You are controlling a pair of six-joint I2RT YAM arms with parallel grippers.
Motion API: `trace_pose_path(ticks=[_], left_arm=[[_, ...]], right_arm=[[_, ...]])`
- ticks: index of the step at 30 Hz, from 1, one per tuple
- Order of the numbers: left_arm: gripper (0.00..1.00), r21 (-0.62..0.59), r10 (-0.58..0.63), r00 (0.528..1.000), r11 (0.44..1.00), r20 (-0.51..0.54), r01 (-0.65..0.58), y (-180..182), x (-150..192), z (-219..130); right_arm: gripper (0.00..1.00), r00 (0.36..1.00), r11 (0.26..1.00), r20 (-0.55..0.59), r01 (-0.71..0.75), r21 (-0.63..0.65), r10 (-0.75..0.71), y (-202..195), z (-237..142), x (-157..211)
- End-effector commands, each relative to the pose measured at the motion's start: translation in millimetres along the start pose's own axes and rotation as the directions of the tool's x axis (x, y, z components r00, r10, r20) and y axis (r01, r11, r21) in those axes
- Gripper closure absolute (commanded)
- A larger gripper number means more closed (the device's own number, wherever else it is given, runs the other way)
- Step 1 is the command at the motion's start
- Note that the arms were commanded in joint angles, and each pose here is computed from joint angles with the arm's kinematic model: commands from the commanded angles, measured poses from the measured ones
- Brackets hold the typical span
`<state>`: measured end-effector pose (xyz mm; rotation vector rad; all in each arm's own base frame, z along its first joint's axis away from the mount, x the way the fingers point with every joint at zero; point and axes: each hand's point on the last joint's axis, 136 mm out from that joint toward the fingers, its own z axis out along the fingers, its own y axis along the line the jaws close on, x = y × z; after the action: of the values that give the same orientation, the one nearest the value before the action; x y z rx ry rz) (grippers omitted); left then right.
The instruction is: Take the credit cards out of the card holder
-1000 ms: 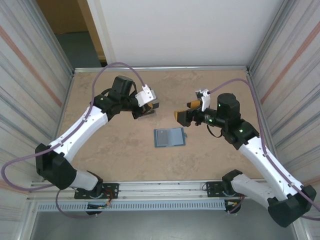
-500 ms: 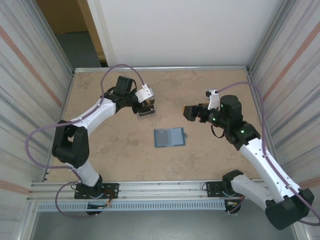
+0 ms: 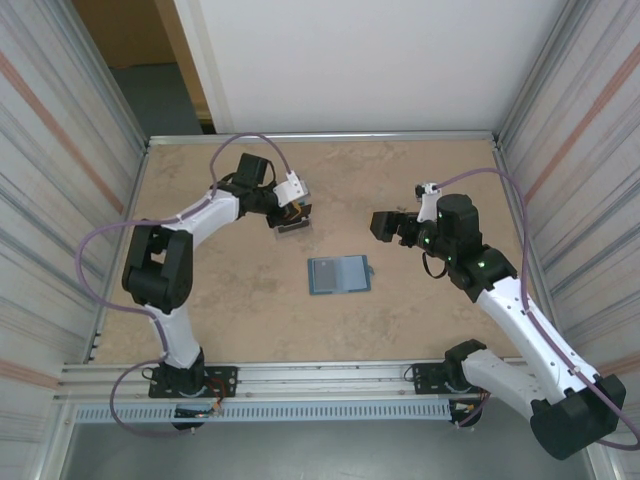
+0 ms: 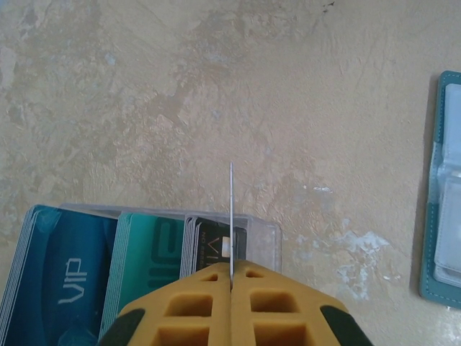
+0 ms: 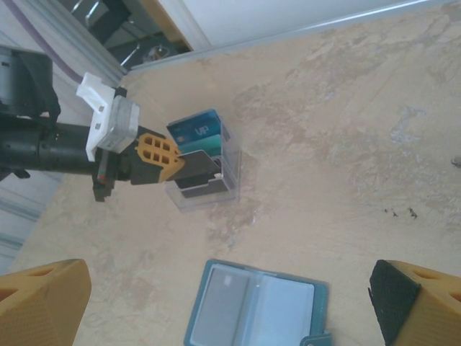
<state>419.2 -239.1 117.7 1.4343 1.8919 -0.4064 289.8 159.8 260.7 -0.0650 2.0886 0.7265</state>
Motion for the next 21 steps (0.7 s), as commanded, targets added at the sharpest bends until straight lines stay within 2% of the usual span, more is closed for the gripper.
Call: trace_pose_path(ticks=[1,21], left_arm=[[1.00,0.014,0.026,1.000,1.000,0.015,-0.027,6.6,-3.3,-0.4],[1.00,0.043,-0.014,0.999,0.999,-0.032,0.016,8.0,22.3,4.8]], right_arm=[[0.01,1.000,1.000,0.015,-0.023,0.013,0.022,-2.3,-1.4,-3.3],[0.01,0.999,0.999,0.020,-0.038,0.027,0.037,-6.1,-6.7,0.1]])
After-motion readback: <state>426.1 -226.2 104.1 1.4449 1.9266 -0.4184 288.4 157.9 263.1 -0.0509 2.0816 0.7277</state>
